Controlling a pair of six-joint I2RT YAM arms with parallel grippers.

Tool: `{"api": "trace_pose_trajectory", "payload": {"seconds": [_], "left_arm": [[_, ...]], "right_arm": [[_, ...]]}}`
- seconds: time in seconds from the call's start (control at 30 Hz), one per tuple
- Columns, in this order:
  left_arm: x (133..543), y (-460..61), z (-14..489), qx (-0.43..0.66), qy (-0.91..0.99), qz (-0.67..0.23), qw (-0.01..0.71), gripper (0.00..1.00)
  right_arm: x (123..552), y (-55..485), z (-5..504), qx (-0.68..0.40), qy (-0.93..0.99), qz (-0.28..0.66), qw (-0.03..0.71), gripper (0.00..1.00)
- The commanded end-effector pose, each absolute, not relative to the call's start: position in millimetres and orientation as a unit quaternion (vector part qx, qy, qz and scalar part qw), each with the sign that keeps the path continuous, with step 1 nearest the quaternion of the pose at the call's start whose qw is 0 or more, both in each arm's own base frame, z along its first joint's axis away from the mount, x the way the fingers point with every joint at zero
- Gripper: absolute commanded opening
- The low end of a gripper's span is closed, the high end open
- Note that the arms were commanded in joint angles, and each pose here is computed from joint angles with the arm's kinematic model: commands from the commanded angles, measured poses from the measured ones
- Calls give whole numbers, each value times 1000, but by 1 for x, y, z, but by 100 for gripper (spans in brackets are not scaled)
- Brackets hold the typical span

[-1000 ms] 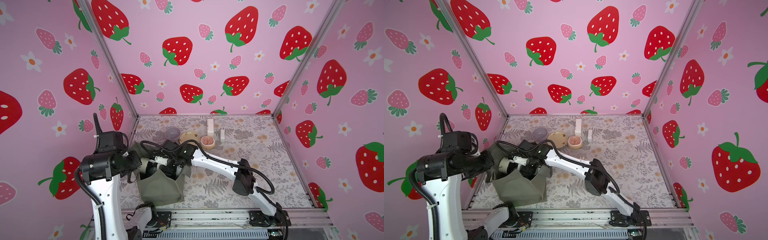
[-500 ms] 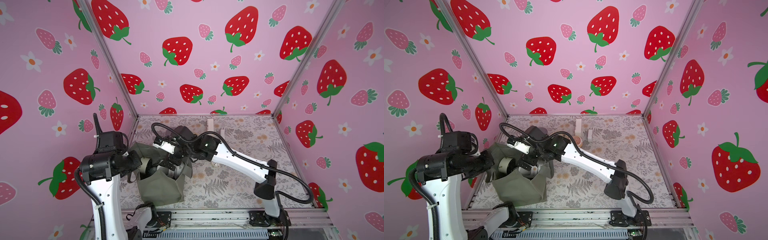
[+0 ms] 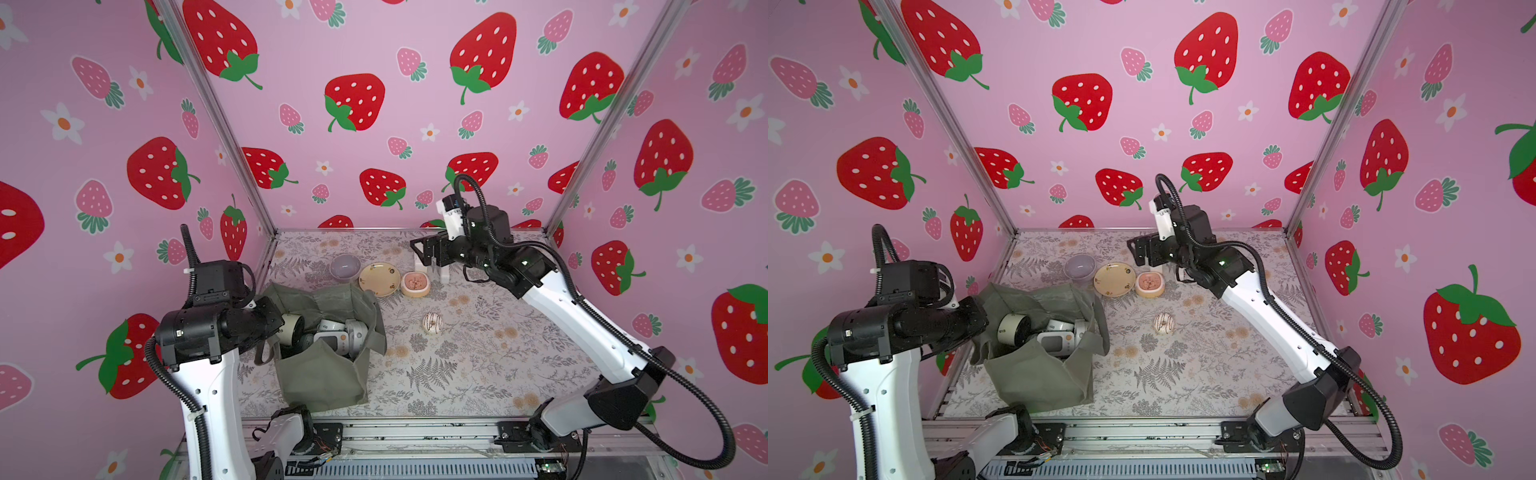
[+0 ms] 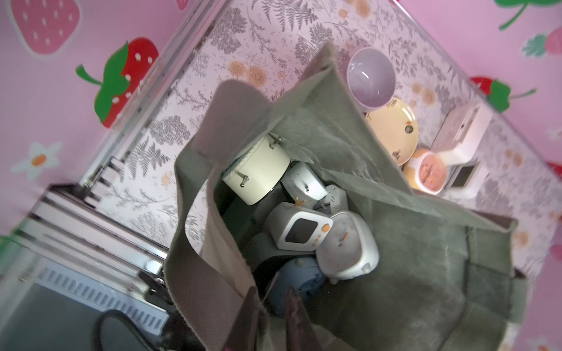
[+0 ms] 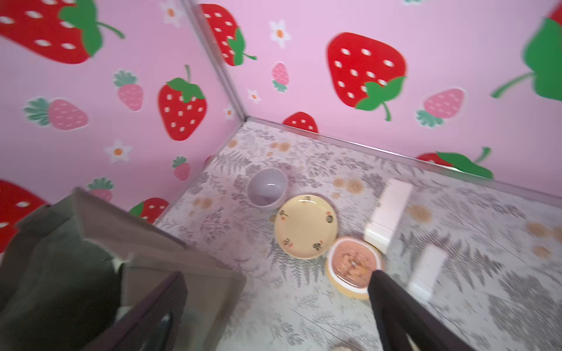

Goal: Put the alarm clock into the canvas bag
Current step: Pick up the alarm from the center of the board.

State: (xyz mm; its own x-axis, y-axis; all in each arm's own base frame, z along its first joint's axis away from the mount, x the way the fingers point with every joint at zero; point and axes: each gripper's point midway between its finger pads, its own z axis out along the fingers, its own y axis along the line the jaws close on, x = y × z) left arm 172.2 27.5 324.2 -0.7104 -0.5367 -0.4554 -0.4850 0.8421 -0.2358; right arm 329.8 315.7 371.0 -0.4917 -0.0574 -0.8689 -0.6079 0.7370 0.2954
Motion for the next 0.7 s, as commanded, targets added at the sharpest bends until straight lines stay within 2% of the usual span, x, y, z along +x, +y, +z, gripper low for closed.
{"api": "trace_pose_trajectory", "payload": {"seconds": [0.0,0.1,0.37,0.57,0.67], "left_arm": [[169,28,335,-277,919,-49,276,33],[168,28,334,-278,920,-48,273,41],[158,34,339,-286,918,-26,273,52],[149,44,358,-293,910,5,295,57],[150,46,376,-295,898,7,327,58]], "right_arm": [[348,287,359,-123,827,325,441,90],[370,265,316,-74,865,313,385,83],[417,245,206,4,944,209,254,74],[447,248,155,20,960,163,227,61],[463,248,136,22,965,144,220,60]]}}
